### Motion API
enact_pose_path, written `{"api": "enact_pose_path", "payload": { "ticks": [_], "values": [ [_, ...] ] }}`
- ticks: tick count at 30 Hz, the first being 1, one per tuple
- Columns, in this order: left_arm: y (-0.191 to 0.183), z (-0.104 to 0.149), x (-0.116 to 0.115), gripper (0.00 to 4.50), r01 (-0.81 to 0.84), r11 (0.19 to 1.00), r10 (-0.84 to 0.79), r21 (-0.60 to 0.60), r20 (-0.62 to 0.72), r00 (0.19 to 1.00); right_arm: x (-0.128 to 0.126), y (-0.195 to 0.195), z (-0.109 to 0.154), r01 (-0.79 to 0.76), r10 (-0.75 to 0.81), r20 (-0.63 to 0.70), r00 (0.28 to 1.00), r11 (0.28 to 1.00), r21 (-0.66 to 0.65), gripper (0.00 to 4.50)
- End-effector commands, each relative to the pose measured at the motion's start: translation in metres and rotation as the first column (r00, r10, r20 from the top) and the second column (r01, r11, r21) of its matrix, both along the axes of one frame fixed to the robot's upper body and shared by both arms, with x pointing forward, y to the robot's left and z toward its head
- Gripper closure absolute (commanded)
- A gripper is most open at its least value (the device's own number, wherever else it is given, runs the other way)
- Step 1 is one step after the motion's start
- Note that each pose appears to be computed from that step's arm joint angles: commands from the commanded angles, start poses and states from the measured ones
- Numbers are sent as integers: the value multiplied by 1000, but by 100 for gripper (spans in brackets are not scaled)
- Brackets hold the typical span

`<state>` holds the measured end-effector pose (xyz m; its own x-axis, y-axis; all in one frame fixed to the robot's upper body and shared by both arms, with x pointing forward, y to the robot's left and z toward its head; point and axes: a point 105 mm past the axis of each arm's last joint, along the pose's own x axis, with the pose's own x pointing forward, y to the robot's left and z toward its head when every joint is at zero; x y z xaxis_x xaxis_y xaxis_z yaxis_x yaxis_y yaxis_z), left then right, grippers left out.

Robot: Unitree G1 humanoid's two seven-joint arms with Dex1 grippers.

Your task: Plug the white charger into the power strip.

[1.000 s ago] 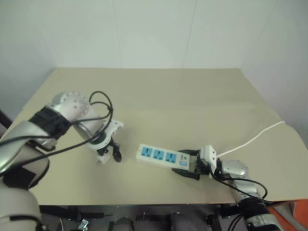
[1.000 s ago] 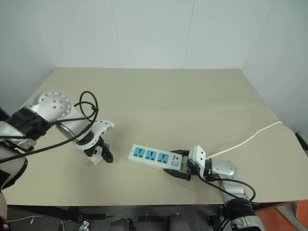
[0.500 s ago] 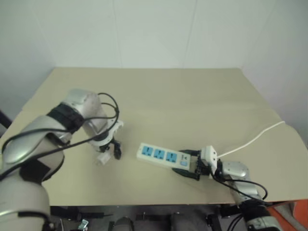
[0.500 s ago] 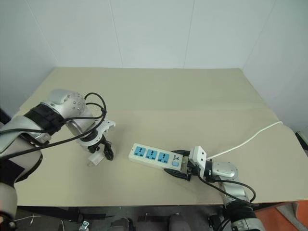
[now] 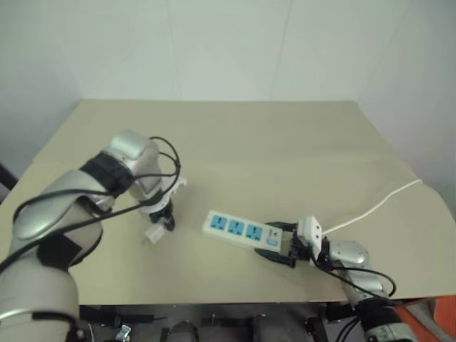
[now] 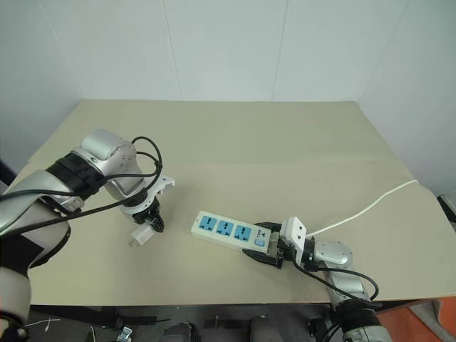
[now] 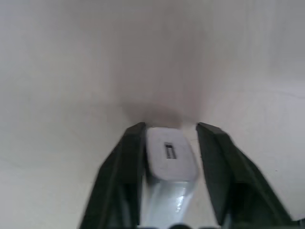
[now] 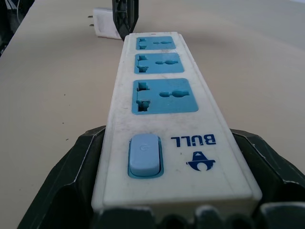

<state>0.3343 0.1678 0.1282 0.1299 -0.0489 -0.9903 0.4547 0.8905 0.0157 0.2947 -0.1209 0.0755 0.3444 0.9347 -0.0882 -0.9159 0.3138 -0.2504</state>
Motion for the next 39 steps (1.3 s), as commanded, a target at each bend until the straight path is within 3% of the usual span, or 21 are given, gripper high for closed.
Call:
{"api": "enact_pose_path", "payload": {
  "ticks": [1, 11, 14, 22, 27, 30, 32, 35, 39],
  "values": [
    [2, 8, 0, 347, 14, 1000, -14, 0, 13, 1000, -2, 3, -11, -9, 8, -37, 999, 1000, -15, 101],
    [2, 19, -2, 347, 47, 999, -45, -25, 54, 998, 3, 4, -11, -11, 11, -32, 999, 1000, -26, 101],
    [1, 28, 4, 347, 55, 997, -47, -50, 135, 990, 4, 4, -11, -17, 16, -33, 999, 999, -27, 101],
    [-19, 69, 23, 347, 112, 955, 24, -276, 445, 895, 9, 5, -8, -36, 35, -29, 999, 999, -32, 101],
    [-29, 99, 34, 347, 200, 891, 117, -407, 632, 766, 14, 6, -5, -57, 56, -25, 998, 998, -38, 101],
    [-32, 123, 39, 347, 298, 830, 217, -471, 765, 606, 15, 7, -6, -66, 65, -26, 998, 997, -42, 101],
    [-33, 138, 37, 347, 396, 798, 251, -454, 848, 467, 16, 7, -7, -71, 69, -28, 997, 996, -46, 101],
    [-37, 148, 29, 347, 516, 749, 262, -416, 901, 347, 17, 8, -7, -75, 74, -30, 997, 996, -48, 101],
    [-49, 153, 22, 347, 626, 674, 272, -393, 919, 284, 19, 10, -7, -81, 79, -31, 996, 995, -51, 101]
  ]
}}
